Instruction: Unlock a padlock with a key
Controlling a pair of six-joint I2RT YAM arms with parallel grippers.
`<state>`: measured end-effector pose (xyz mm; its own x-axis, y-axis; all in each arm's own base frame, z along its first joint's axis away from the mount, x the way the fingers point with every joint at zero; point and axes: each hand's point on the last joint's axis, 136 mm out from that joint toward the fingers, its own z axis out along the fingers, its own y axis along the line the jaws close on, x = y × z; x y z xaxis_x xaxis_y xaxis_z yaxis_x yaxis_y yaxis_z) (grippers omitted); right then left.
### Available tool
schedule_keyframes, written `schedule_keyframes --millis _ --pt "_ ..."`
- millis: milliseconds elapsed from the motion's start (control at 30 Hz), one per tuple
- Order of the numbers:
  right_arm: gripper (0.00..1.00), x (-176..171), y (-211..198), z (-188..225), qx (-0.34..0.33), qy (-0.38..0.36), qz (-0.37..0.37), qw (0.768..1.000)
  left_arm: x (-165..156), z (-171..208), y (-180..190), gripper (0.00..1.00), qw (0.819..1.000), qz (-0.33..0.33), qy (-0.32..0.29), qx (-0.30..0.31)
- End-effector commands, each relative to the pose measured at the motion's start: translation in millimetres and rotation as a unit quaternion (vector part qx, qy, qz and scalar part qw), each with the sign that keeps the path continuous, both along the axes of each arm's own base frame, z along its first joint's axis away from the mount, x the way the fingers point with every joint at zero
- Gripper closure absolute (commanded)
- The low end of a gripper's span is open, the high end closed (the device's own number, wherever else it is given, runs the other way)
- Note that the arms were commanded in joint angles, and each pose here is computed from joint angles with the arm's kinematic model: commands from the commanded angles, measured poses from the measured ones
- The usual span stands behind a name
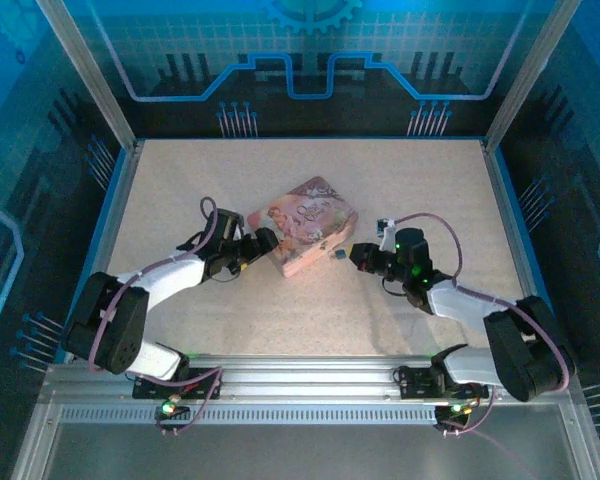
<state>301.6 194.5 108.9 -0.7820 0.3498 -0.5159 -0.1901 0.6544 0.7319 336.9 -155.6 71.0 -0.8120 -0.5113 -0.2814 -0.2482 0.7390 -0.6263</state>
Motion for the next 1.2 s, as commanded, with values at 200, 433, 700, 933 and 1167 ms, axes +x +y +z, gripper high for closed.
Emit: schedule_keyframes --millis 200,433,700,933,1167 --pt "0.85 -36.7 -24.0 -6.2 -0.101 0.050 0.040 0.993 35.9 -21.2 20.7 0.04 0.998 -0.003 0.027 0.049" --pt "0.70 -40.3 -49.0 0.2 -0.111 0.059 0.017 0.992 81.1 -5.1 28.3 0.04 0.998 -0.006 0.007 0.066" --pt "0.61 -32.6 -74.0 15.6 -0.120 0.051 -0.012 0.991 107.4 43.4 31.3 0.01 0.997 -0.020 -0.041 0.066" --pt "0.51 -15.4 -110.0 41.3 -0.137 0.020 -0.062 0.988 83.2 105.6 48.4 0.01 0.990 -0.001 -0.115 0.076" --pt "0.34 -4.3 -153.2 56.9 -0.162 0.002 -0.125 0.979 19.6 130.1 81.8 0.01 0.979 0.056 -0.163 0.108"
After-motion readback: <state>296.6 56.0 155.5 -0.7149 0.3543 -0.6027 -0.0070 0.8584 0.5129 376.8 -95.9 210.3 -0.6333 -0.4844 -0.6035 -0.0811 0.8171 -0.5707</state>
